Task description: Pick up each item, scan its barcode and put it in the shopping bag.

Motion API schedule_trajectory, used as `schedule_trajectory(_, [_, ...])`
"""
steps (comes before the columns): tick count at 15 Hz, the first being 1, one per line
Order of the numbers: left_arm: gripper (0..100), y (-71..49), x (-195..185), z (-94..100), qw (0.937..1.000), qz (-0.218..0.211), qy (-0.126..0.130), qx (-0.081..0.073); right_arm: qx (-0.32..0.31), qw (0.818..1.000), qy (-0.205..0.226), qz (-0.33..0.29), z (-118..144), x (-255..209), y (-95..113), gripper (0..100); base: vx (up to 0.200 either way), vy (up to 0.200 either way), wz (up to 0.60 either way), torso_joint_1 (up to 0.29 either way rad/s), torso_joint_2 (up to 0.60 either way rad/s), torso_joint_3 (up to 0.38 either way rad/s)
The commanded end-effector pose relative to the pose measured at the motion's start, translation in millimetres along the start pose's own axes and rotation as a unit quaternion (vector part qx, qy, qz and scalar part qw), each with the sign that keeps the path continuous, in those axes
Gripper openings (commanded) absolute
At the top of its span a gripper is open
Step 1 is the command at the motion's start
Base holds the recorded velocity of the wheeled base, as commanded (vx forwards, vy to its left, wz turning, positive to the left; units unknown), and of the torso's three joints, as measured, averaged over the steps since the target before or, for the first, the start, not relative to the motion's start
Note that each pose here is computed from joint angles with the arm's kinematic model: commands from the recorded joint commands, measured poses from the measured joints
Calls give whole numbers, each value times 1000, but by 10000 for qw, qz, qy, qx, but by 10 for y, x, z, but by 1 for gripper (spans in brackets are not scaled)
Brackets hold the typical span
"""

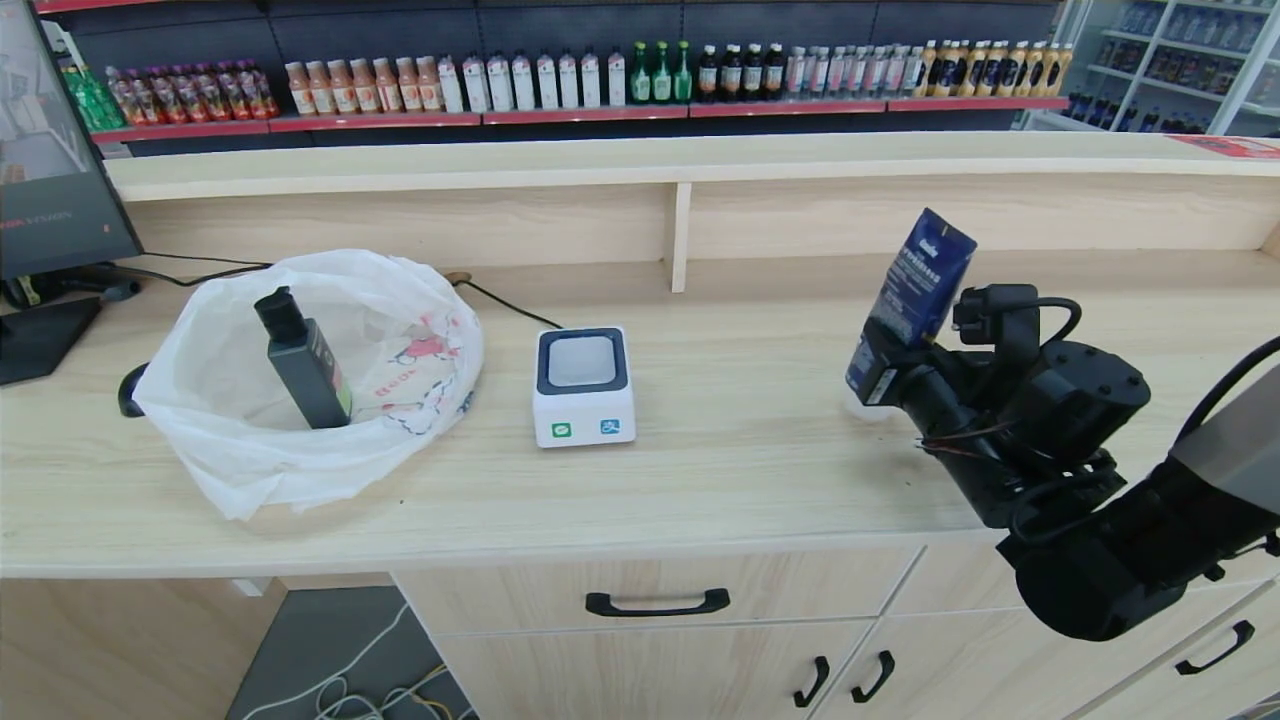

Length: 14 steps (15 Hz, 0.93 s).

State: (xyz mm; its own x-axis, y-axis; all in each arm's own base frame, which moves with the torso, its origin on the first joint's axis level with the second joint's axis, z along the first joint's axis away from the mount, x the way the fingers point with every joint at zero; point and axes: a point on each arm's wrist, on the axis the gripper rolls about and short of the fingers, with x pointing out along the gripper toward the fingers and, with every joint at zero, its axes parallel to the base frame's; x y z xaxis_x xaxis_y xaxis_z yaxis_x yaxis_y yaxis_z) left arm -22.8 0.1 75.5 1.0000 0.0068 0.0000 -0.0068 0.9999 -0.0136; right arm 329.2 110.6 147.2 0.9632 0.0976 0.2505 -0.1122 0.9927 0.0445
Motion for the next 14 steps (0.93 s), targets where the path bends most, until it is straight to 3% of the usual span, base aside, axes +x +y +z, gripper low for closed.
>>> schedule_trajectory(1, [100, 0, 0, 0, 10000, 4, 0, -9, 116, 9999, -107, 23, 127, -74, -13, 0, 0, 0, 0, 0, 0, 0])
schedule_trajectory(5, [100, 0, 0, 0, 10000, 4, 0, -1, 257, 9989, -310, 244, 375, -260, 79, 0, 0, 0, 0, 0, 0, 0])
schedule_trajectory(10, [100, 0, 0, 0, 10000, 4, 0, 14, 257, 9978, -475, 377, 680, -660, 37, 0, 0, 0, 0, 0, 0, 0])
schedule_trajectory(14, [100, 0, 0, 0, 10000, 4, 0, 7, 226, 9978, -393, 475, 739, -932, -20, 0, 0, 0, 0, 0, 0, 0])
